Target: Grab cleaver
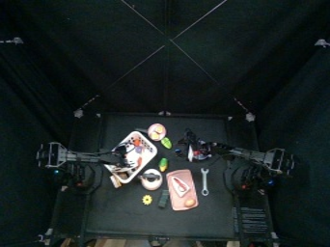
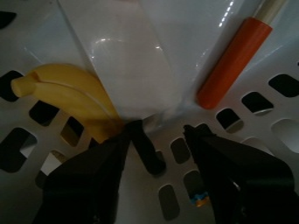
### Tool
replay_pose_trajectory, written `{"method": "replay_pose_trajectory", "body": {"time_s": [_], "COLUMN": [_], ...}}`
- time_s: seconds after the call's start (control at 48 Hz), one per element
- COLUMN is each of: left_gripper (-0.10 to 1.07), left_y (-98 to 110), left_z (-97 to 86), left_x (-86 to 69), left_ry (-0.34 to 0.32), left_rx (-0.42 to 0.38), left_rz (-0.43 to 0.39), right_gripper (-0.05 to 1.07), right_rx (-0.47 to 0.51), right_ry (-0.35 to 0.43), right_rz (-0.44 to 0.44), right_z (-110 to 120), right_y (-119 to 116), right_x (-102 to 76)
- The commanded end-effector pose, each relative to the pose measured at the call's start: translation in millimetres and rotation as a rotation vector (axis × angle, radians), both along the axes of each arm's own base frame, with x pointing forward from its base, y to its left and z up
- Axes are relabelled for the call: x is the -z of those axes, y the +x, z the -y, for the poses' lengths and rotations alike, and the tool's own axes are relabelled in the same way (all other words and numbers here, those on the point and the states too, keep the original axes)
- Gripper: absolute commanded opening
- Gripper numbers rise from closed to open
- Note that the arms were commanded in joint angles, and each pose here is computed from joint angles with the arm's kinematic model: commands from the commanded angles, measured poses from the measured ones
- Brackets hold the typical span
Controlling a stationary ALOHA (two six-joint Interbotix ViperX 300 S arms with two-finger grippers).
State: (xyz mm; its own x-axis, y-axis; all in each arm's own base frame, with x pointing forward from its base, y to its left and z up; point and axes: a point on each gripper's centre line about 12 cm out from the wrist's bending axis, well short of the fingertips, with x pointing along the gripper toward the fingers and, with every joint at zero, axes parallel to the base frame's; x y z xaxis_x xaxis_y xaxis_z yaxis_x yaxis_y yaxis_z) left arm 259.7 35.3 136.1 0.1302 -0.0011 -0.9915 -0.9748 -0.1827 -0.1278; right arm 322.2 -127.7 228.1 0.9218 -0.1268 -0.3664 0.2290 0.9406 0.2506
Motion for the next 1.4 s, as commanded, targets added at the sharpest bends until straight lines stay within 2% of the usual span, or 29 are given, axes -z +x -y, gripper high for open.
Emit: {"method": "replay_pose_trajectory", "body": {"time_s": [0.0,0.438,0.708,0.958,1.146,1.375], "left_gripper": [0.89,0.69,0.69,0.68,0.70,0.76], "left_y": [3.0,1.2,2.6,6.6,3.6,2.0], "left_z": [0.4,0.6,1.8,-1.8,2.3,1.9], "left_x": [-2.0,-0.4,-3.6,-14.2,-8.9,-6.0], "left_ry": [-0.002,-0.003,0.001,0.031,0.001,0.006], "left_rx": [-0.001,-0.001,0.005,0.021,0.005,0.009], "left_rz": [0.010,0.004,0.015,0.051,0.034,0.024], "right_gripper": [0.90,0.90,0.90,0.90,0.91,0.90], "right_rx": [0.003,0.004,0.004,0.009,0.009,0.011], "right_ry": [-0.017,-0.019,-0.018,-0.014,-0.014,-0.014], "right_rz": [0.038,0.038,0.037,0.033,0.033,0.033], "right_z": [1.5,1.9,2.0,3.8,3.8,4.3], "right_y": [-0.1,-0.3,-0.2,-0.3,-0.3,-0.5], "right_x": [-14.3,-14.3,-13.8,-12.2,-12.2,-12.2]}}
